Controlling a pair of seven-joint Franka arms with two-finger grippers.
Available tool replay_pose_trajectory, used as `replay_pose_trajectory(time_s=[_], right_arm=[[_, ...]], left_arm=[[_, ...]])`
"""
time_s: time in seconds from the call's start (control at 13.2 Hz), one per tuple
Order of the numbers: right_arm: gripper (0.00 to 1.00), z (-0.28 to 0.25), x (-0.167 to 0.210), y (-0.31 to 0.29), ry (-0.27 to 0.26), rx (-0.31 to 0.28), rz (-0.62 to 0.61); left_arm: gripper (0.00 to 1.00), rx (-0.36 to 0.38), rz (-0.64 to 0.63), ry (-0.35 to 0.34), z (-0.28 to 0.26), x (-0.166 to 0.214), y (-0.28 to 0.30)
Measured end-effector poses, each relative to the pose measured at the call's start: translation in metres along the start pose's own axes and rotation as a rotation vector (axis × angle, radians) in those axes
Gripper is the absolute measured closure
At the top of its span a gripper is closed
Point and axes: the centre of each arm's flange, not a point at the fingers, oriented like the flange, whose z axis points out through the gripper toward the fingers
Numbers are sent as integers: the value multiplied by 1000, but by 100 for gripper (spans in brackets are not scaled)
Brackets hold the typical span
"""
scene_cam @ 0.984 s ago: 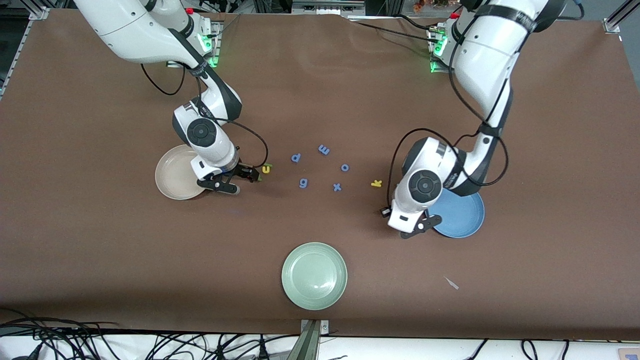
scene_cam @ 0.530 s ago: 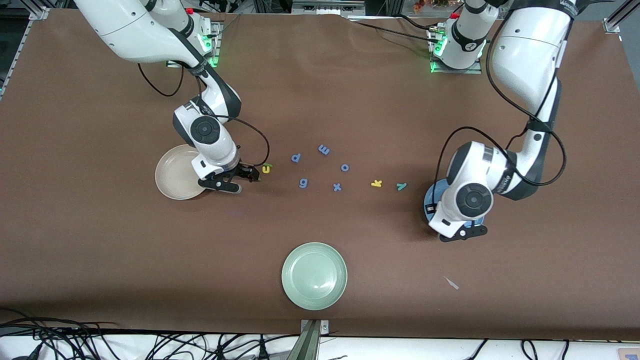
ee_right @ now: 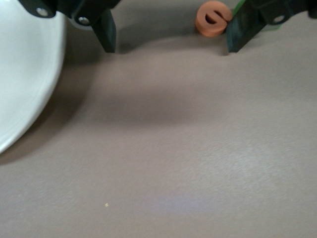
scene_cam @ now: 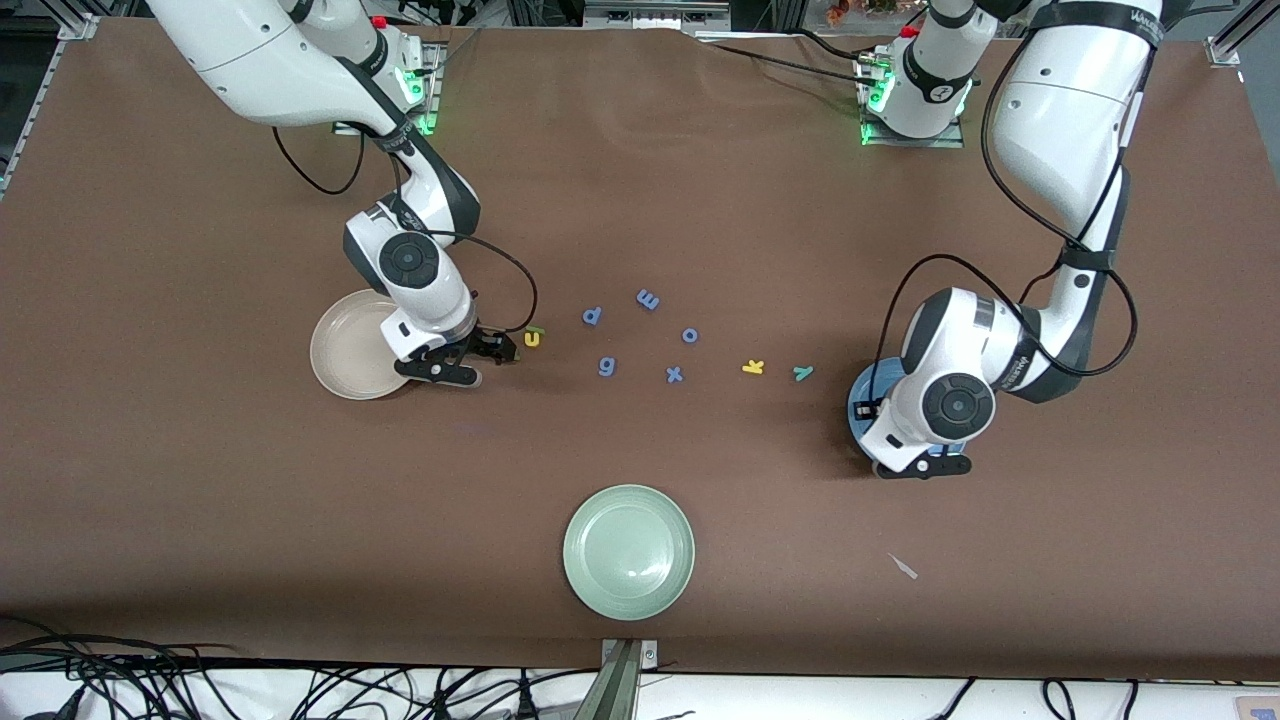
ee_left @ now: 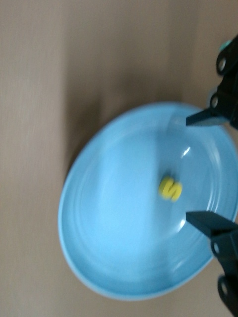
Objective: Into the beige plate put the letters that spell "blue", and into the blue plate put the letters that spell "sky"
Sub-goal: 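Carry the yellow s into the blue plate and open the left gripper, then grasp the teal y with the left gripper while the right holds orange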
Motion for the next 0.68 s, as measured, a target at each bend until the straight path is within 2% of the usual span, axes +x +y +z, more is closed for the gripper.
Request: replay_pose_trajectory(time_s=[0.15,0.38,0.68], right_arm=[[0,0,4,5,2,-6,-4],[0,0,4,5,-3,-11,3],[0,3,0,4,-10,-15,94]], left_arm=[[0,-48,1,-7,-12,-15,34],[2,-72,20,-40,-10,-38,73],[6,-68,-76,-63,14,-47,78]])
